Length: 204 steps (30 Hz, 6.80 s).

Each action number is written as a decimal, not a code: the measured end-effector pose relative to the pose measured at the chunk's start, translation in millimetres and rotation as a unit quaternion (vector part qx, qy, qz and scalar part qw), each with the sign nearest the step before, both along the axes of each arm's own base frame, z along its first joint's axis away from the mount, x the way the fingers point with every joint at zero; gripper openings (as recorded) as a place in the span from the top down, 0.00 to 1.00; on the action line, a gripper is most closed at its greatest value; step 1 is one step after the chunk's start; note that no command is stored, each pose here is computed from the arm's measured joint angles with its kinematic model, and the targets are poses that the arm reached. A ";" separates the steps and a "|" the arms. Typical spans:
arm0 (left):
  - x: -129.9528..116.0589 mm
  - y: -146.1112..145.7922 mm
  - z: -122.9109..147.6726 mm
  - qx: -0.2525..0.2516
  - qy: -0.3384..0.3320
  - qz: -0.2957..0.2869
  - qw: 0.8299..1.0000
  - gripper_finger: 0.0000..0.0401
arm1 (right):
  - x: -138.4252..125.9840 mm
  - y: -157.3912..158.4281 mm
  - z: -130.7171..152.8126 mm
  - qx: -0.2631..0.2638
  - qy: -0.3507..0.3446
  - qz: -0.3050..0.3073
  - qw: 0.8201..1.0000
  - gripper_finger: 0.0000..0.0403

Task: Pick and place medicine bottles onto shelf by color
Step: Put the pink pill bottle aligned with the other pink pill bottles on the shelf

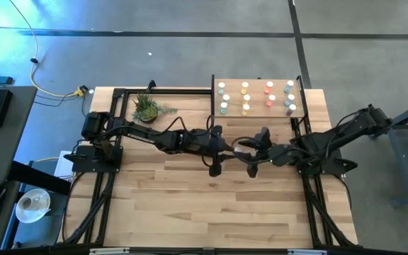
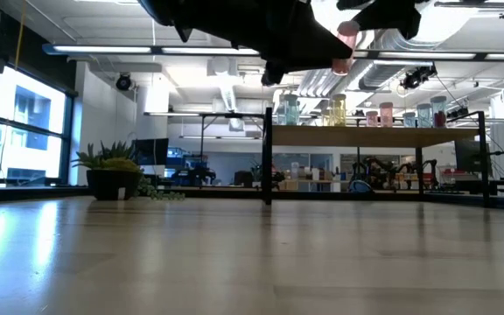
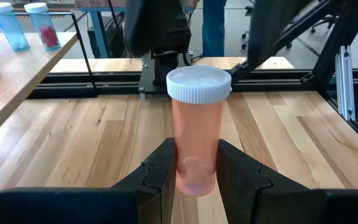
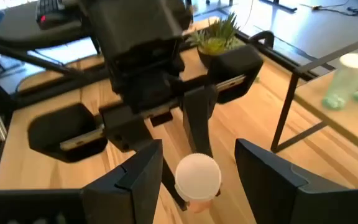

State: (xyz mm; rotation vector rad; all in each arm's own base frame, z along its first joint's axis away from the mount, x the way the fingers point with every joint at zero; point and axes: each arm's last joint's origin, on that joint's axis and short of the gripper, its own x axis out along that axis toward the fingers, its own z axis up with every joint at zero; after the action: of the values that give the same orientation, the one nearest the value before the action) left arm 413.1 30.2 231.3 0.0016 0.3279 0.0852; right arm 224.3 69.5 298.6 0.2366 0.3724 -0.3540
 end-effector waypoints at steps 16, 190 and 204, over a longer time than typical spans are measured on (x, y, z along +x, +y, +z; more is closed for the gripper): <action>0.0 0.1 0.0 0.001 0.000 0.001 1.000 0.78 | 7.3 2.6 -12.3 0.005 0.027 -0.011 1.000 0.52; -65.7 -3.8 -13.4 -0.030 -0.008 0.006 0.999 0.51 | -49.1 -132.0 -22.0 0.029 0.157 -0.409 0.898 0.74; -65.7 -3.8 -13.3 -0.030 -0.008 0.006 1.000 0.51 | -49.4 -131.9 -22.8 0.028 0.162 -0.409 0.898 0.64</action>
State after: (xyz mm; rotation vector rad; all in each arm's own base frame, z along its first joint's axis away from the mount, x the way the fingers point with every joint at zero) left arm 347.5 26.5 218.0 -0.0604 0.3139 0.0865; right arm 174.9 -62.4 275.8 0.3888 0.6038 -1.2281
